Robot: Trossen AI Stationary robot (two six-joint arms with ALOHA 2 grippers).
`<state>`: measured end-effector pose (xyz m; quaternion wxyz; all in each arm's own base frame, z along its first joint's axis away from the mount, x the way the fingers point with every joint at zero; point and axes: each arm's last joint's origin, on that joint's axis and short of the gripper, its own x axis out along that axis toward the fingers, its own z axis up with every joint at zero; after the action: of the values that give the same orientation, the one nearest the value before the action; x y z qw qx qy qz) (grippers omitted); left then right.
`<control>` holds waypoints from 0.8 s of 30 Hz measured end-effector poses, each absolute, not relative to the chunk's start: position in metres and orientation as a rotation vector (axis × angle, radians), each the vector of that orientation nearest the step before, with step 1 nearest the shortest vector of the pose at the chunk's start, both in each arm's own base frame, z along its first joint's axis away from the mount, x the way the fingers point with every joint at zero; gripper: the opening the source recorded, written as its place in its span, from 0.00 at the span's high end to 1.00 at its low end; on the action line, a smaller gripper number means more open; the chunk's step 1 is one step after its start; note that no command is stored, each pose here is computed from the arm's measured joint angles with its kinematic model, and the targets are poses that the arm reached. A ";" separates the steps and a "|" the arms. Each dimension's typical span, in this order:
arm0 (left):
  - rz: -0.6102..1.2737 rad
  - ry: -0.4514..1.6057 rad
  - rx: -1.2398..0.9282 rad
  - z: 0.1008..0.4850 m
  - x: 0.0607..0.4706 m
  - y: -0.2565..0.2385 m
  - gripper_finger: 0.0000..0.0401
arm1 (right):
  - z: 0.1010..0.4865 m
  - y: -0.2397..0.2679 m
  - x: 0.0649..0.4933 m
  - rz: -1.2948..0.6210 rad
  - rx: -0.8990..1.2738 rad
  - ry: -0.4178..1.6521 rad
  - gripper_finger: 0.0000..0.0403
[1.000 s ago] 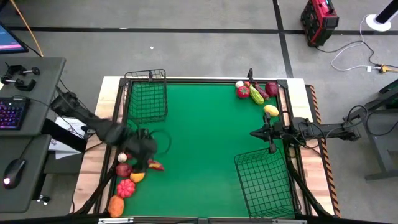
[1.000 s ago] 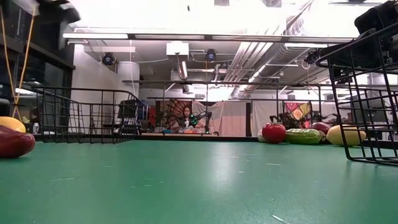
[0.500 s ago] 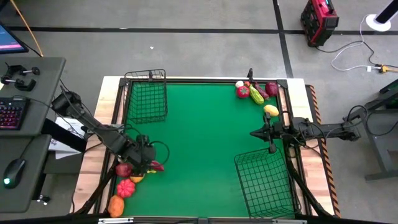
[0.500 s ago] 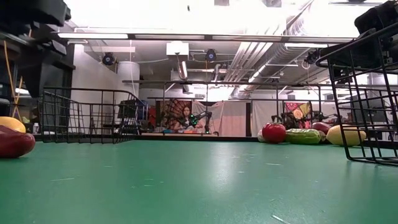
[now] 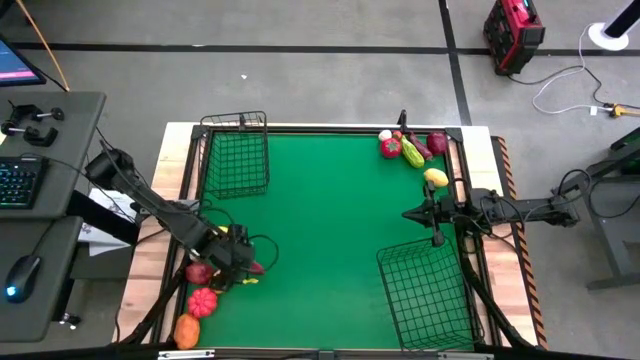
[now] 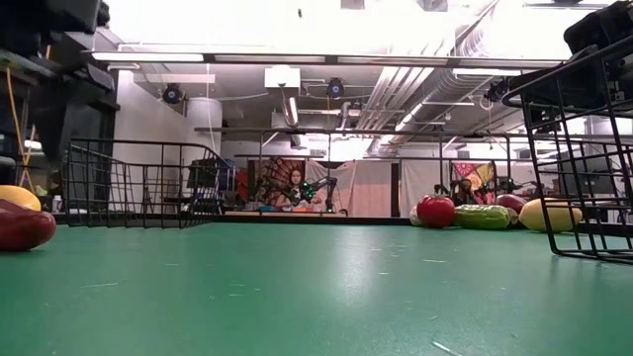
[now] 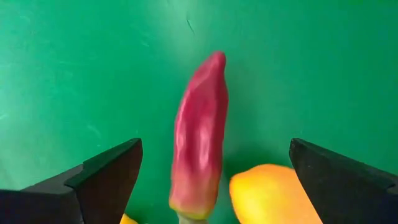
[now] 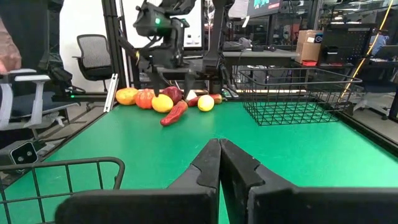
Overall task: Sort produce into baskets
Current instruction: Put the bottom red chili pepper into the top black wire basket
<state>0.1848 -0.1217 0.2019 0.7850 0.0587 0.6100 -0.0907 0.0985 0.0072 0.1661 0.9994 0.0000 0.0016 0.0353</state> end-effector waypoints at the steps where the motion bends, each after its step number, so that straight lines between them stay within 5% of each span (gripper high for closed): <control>1: -0.209 1.338 0.139 0.198 0.187 -0.123 0.01 | 0.166 0.007 0.098 0.071 0.000 0.003 1.00; 16: -0.141 1.569 0.202 0.136 0.208 -0.133 0.04 | 0.166 0.007 0.099 0.071 0.000 0.004 1.00; 20: -0.136 1.568 0.179 0.138 0.207 -0.133 0.21 | 0.166 0.007 0.099 0.071 0.000 0.004 1.00; 24: -0.112 1.559 0.165 0.143 0.206 -0.128 0.56 | 0.166 0.007 0.099 0.071 0.000 0.004 1.00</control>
<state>0.2060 -0.1276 0.1434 0.7069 0.0744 0.7016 -0.0506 0.0985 0.0073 0.1659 0.9994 0.0000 0.0020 0.0355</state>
